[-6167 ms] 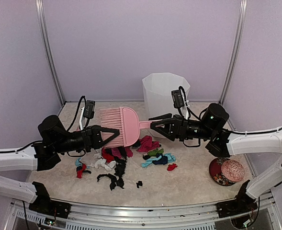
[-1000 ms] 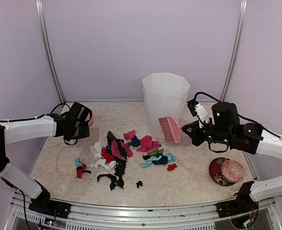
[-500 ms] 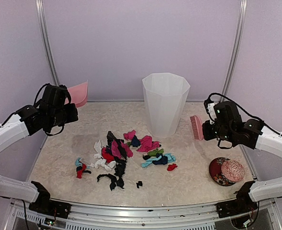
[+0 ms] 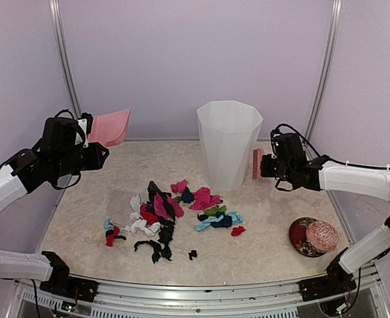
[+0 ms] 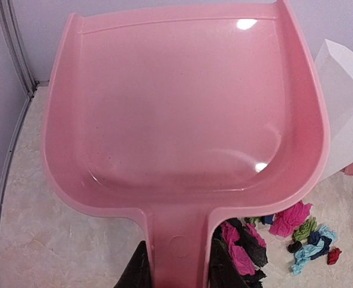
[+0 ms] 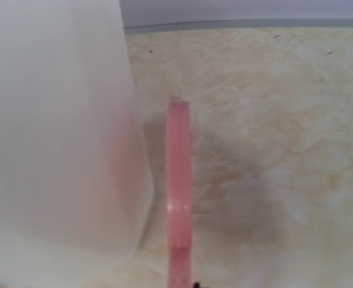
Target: Sweep away the paper scraps from the table
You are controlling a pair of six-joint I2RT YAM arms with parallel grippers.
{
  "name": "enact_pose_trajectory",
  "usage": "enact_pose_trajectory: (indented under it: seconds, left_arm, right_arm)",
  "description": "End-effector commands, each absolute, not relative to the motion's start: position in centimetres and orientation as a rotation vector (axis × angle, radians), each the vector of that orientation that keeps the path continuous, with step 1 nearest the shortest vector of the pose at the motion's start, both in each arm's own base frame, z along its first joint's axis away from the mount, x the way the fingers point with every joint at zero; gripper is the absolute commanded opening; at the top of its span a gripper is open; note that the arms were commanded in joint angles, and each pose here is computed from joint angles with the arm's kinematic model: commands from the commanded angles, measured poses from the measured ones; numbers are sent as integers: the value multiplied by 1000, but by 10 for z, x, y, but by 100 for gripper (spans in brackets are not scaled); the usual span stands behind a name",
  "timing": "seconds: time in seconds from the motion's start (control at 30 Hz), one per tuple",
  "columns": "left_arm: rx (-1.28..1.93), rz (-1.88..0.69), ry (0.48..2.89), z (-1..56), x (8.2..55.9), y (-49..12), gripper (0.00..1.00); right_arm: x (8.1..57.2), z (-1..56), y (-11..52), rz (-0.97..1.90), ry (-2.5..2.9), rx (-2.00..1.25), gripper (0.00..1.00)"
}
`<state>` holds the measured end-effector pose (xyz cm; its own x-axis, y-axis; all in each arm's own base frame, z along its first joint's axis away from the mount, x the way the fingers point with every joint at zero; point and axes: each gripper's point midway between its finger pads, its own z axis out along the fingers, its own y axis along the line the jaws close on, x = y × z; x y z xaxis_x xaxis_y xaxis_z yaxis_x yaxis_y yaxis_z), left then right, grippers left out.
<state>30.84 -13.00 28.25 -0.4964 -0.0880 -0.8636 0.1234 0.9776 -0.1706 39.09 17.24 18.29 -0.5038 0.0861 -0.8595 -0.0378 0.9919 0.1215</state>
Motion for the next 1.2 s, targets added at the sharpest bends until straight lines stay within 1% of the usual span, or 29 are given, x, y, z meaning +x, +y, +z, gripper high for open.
enact_pose_trajectory:
  seconds: [0.0,0.27,0.5,0.73,0.83,0.97,1.07,1.17]
  left_arm:
    - [42,-227,2040,287,301,-120,0]
    - [15,-251,2030,278,300,-111,0]
    - [5,-283,2037,273,300,-109,0]
    - [-13,-272,2055,266,304,-104,0]
    - [-18,-261,2065,263,304,-103,0]
    - [-39,-243,2065,262,305,-99,0]
    - [-58,-232,2055,264,305,-94,0]
    - [-72,-236,2049,265,307,-91,0]
  right_arm:
    - [412,192,193,351,2016,185,0]
    - [425,176,247,682,2064,229,0]
    - [439,159,302,879,2103,254,0]
    - [463,175,351,1014,2054,196,0]
    - [467,184,354,990,2038,149,0]
    - [459,193,336,876,2033,101,0]
    - [438,209,315,824,2013,56,0]
    - [413,227,302,837,1986,3,0]
